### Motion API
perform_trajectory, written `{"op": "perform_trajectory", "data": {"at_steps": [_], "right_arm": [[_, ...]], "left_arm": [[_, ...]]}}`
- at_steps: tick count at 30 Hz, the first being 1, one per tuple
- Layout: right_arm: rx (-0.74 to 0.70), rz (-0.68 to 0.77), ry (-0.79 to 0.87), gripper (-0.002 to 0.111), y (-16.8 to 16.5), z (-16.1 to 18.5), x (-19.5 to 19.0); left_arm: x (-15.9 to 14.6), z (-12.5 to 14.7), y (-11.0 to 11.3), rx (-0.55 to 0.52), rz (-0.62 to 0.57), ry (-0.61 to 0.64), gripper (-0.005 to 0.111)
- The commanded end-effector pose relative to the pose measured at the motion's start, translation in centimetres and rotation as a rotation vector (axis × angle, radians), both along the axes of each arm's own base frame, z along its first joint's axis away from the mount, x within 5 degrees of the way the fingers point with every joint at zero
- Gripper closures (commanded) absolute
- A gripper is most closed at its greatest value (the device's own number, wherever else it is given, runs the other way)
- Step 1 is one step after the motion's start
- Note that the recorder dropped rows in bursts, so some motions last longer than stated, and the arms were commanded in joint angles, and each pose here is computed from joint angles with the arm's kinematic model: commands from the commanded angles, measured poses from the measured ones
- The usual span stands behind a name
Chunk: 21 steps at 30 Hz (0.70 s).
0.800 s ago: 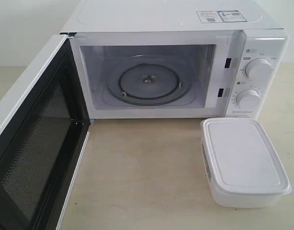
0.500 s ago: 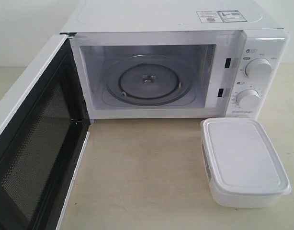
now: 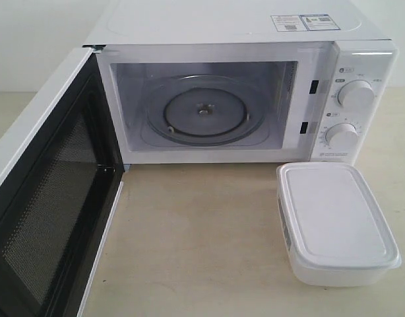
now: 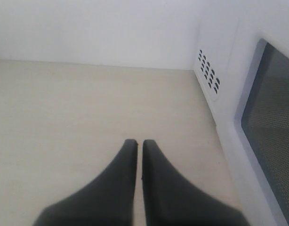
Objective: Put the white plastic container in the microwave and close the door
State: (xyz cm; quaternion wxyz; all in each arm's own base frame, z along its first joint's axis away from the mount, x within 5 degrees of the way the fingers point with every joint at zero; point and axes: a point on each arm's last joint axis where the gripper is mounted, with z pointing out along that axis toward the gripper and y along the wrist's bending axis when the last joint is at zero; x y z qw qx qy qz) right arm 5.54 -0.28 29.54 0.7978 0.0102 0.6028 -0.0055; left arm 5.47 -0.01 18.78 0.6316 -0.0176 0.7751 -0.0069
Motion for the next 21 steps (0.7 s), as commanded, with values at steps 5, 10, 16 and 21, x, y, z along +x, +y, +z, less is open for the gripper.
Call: {"op": "perform_trajectory", "data": {"at_steps": [5, 10, 16, 21], "right_arm": [[-0.037, 0.122, 0.654, 0.108, 1.3, -3.6, 8.7], [-0.026, 0.086, 0.766, 0.108, 1.0, -5.8, 11.1], [-0.024, 0.077, 0.807, 0.108, 0.9, -6.6, 11.8], [-0.018, 0.061, 0.782, 0.108, 0.8, -6.4, 11.8]], "left_arm": [[0.0, -0.1, -0.1, -0.008, -0.01, 0.003, 0.102], [0.0, -0.1, -0.1, -0.008, -0.01, 0.003, 0.102], [0.0, -0.1, -0.1, -0.008, -0.01, 0.003, 0.102], [0.0, -0.1, -0.1, -0.008, -0.01, 0.003, 0.102]]}}
